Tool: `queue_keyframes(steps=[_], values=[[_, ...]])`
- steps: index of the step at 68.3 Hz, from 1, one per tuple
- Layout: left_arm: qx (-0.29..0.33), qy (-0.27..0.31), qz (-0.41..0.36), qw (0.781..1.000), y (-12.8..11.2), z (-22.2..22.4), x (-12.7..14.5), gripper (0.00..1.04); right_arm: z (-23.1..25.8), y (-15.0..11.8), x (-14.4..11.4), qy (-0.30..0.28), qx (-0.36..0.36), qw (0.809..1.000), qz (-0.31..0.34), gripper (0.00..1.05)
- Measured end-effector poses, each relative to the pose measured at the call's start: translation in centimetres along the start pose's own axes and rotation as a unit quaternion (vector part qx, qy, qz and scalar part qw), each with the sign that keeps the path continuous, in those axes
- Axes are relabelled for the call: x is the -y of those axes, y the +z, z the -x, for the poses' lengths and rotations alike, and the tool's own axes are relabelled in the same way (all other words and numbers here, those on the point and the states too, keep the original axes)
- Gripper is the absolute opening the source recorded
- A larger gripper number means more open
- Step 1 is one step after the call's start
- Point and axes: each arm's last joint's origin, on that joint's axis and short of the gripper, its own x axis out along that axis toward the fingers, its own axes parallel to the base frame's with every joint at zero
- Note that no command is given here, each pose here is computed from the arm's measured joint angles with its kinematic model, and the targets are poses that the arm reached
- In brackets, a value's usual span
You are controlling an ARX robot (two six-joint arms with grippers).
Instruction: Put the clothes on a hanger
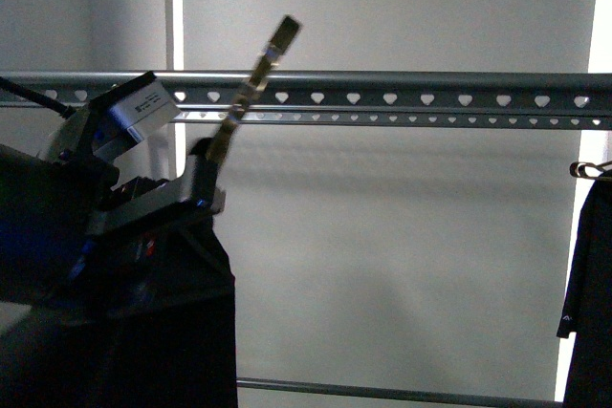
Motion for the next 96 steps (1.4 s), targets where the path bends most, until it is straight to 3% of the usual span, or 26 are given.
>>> queue_keyframes(steps=[7, 14, 22, 23, 27, 28, 32, 35, 38, 39, 42, 43, 48, 70, 96], values=[[-0.050, -0.048, -0.095, 0.993, -0.1, 0.7, -0.2, 0.04, 0.0, 0.0, 0.0, 0.000, 0.000, 1.000, 0.000, 0.97], [-0.042, -0.056, -0.190, 0.979, 0.3, 0.8, -0.7, 0.04, 0.0, 0.0, 0.0, 0.000, 0.000, 1.000, 0.000, 0.97], [0.015, -0.026, -0.356, 0.934, 1.4, 0.3, -1.4, 0.04, 0.0, 0.0, 0.0, 0.000, 0.000, 1.000, 0.000, 0.97], [0.025, -0.021, -0.402, 0.915, 1.6, 0.2, -1.5, 0.04, 0.0, 0.0, 0.0, 0.000, 0.000, 1.000, 0.000, 0.97], [0.036, -0.014, -0.463, 0.885, 1.9, -0.1, -1.7, 0.04, 0.0, 0.0, 0.0, 0.000, 0.000, 1.000, 0.000, 0.97], [0.040, -0.011, -0.496, 0.867, 2.1, -0.3, -1.9, 0.04, 0.0, 0.0, 0.0, 0.000, 0.000, 1.000, 0.000, 0.97], [0.043, -0.007, -0.560, 0.828, 2.4, -0.8, -2.2, 0.04, 0.0, 0.0, 0.0, 0.000, 0.000, 1.000, 0.000, 0.97], [0.044, -0.008, -0.621, 0.783, 2.6, -1.4, -2.4, 0.04, 0.0, 0.0, 0.0, 0.000, 0.000, 1.000, 0.000, 0.97], [0.048, -0.006, -0.652, 0.757, 2.8, -1.8, -2.6, 0.04, 0.0, 0.0, 0.0, 0.000, 0.000, 1.000, 0.000, 0.97], [0.054, -0.006, -0.674, 0.736, 3.0, -2.1, -2.7, 0.04, 0.0, 0.0, 0.0, 0.000, 0.000, 1.000, 0.000, 0.97], [0.063, -0.007, -0.705, 0.707, 3.3, -2.5, -2.8, 0.04, 0.0, 0.0, 0.0, 0.000, 0.000, 1.000, 0.000, 0.97], [0.067, -0.006, -0.726, 0.685, 3.5, -2.8, -2.8, 0.04, 0.0, 0.0, 0.0, 0.000, 0.000, 1.000, 0.000, 0.97], [0.091, -0.002, -0.766, 0.636, 4.3, -3.5, -2.6, 0.05, 0.0, 0.0, 0.0, 0.000, 0.000, 1.000, 0.000, 0.97], [0.188, 0.023, -0.855, 0.482, 6.1, -5.7, -1.7, 0.05, 0.0, 0.0, 0.0, 0.000, 0.000, 1.000, 0.000, 0.97], [0.188, 0.026, -0.865, 0.465, 6.0, -5.9, -1.9, 0.05, 0.0, 0.0, 0.0, 0.000, 0.000, 1.000, 0.000, 0.97]])
